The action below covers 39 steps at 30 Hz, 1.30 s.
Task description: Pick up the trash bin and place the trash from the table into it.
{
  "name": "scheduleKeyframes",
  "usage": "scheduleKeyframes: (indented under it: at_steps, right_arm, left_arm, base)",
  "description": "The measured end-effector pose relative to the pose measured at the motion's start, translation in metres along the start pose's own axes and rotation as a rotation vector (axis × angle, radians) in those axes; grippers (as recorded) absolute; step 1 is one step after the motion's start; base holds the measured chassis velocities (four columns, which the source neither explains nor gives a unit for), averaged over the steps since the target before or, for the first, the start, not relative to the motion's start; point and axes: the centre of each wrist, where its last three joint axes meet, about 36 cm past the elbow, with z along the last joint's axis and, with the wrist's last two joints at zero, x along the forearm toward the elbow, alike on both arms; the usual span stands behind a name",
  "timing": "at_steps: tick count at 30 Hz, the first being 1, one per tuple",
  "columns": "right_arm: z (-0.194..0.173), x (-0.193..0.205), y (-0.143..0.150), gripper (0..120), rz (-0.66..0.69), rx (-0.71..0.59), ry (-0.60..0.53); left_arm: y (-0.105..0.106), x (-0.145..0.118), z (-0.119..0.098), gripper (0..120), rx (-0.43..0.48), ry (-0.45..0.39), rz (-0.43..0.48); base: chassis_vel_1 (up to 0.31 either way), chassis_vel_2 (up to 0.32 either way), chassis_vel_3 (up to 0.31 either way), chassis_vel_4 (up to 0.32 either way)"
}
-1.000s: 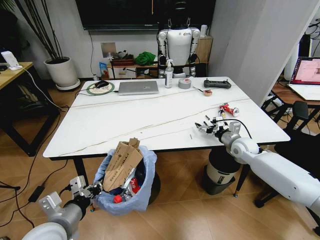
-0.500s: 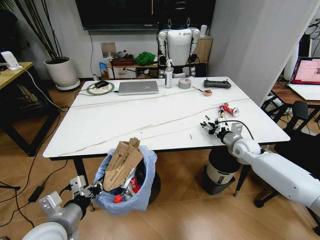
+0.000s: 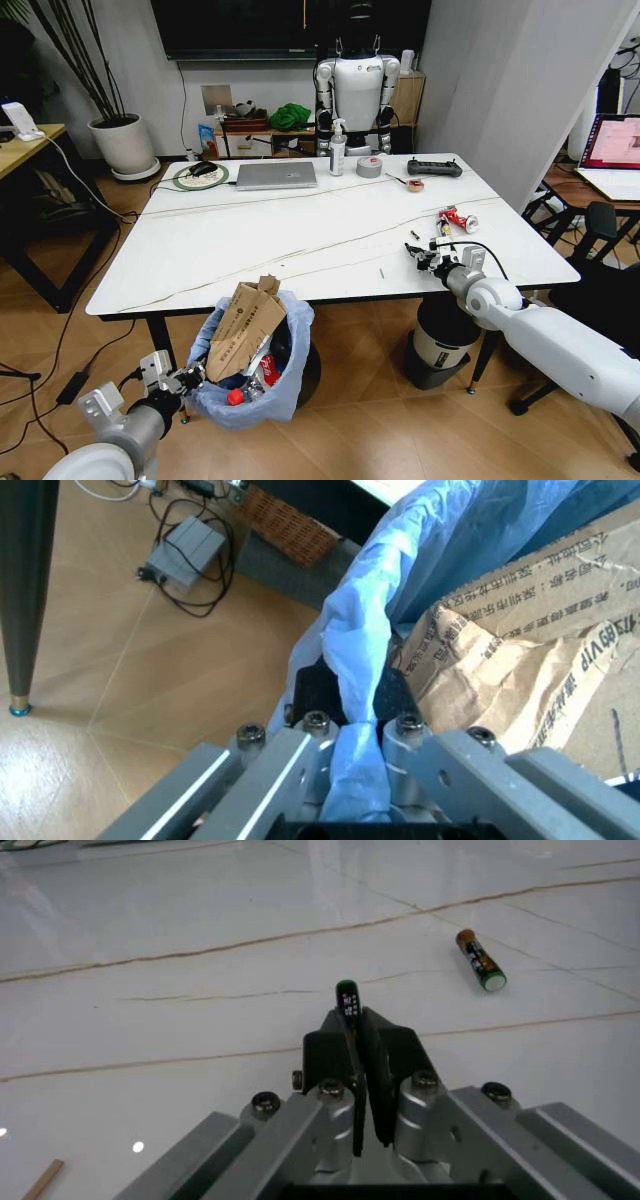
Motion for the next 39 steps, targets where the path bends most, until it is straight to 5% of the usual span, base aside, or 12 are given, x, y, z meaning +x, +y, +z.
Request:
scheduleKeyframes:
  at_steps: [12, 19, 30, 33, 39]
  right_arm:
    - [-0.032, 0.014, 0.015, 0, -0.128, 0.021, -0.077]
    - [-0.063, 0.03, 0.041, 0, -0.318, 0.052, -0.177]
    - [-0.095, 0.073, 0.119, 0, -0.814, 0.121, -0.326]
    - [-0.081, 0.088, 0.144, 0, -0.992, 0.187, -0.313]
    - [-0.073, 0.086, 0.177, 0, -1.143, 0.303, -0.284]
  left_arm:
    - [0.001, -0.002, 0.0, 0, -0.003, 0.003, -0.002]
    - [0.0, -0.003, 0.001, 0, -0.003, 0.005, 0.002]
    - [0.0, -0.004, -0.001, 0, -0.009, 0.004, 0.005]
    - [-0.001, -0.006, -0.003, 0, -0.008, 0.0, 0.009]
    - [-0.002, -0.006, -0.004, 0, -0.014, 0.01, 0.019]
  base:
    - [0.0, 0.0, 0.0, 0.0]
    - [0.0, 0.0, 0.0, 0.0]
    - [0.0, 0.0, 0.0, 0.0]
    - [0.0, 0.0, 0.0, 0.0]
    - [0.0, 0.0, 0.0, 0.0]
